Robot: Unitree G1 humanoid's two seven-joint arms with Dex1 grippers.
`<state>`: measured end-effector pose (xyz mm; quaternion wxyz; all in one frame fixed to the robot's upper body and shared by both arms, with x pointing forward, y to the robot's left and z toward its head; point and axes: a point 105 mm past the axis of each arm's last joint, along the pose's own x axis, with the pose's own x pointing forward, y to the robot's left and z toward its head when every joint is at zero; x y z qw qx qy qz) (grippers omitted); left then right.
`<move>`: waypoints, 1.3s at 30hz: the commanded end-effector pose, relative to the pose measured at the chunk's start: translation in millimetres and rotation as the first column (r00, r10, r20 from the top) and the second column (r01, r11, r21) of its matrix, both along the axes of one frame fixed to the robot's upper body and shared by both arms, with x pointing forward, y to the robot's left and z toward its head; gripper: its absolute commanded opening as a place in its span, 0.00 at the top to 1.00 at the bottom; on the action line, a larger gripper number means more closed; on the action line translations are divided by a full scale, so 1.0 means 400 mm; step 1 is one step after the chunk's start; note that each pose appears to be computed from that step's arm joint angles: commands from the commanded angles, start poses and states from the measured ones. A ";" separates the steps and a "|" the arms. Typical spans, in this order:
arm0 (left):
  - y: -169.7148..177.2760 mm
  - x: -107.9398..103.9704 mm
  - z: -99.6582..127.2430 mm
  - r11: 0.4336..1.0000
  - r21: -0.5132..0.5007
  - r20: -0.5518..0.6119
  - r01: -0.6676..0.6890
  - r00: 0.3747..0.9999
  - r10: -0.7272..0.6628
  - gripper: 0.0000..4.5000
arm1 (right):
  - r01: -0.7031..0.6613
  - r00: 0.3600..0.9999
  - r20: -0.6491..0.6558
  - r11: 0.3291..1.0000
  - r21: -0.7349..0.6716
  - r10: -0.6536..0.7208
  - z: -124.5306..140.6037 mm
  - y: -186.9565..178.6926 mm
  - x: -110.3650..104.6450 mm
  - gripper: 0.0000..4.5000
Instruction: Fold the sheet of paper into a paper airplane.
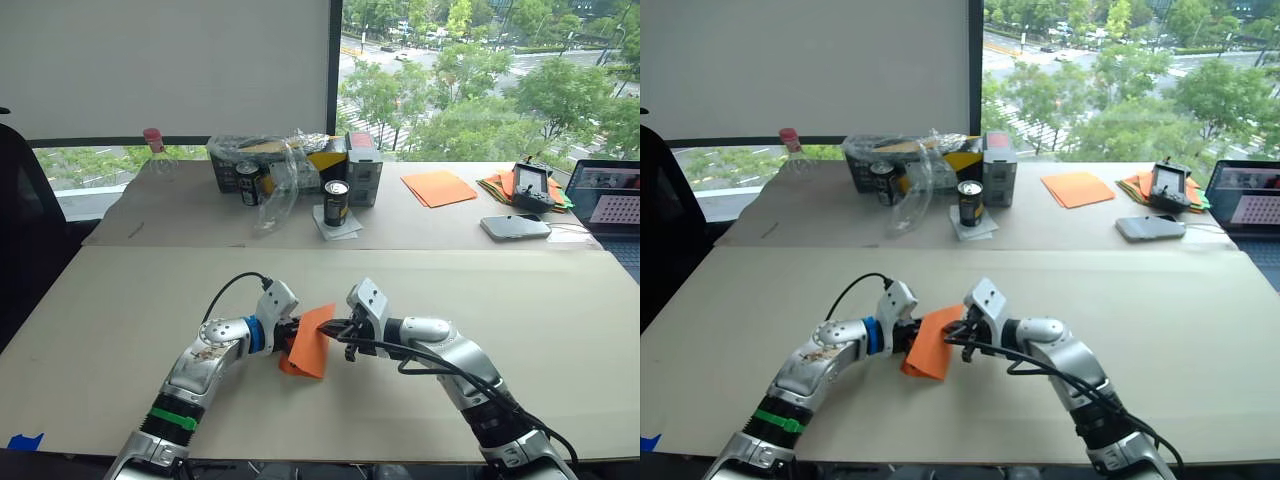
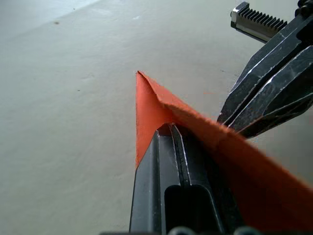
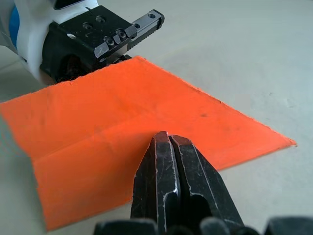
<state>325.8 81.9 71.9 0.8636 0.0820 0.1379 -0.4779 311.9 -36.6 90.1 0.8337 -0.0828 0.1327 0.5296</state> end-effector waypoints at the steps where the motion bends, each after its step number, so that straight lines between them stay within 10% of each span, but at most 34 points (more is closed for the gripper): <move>1: 0.057 -0.001 -0.037 0.996 0.057 -0.045 -0.068 0.996 0.071 0.99 | -0.010 0.999 0.038 1.000 0.002 0.010 0.009 0.015 0.007 1.00; 12: 0.244 0.056 0.022 0.929 0.053 0.078 -0.366 0.929 0.362 0.99 | -0.018 1.000 0.011 0.996 -0.089 0.019 -0.048 0.021 0.025 1.00; 24: 0.093 0.027 0.102 0.987 -0.093 0.108 -0.134 0.984 0.143 0.99 | 0.035 0.999 -0.009 0.991 -0.133 -0.036 -0.072 -0.005 0.032 1.00; 39: 0.063 -0.054 -0.030 0.987 0.134 -0.044 0.092 0.995 -0.087 0.99 | 0.101 0.993 0.068 0.987 -0.126 -0.093 -0.039 -0.036 0.031 1.00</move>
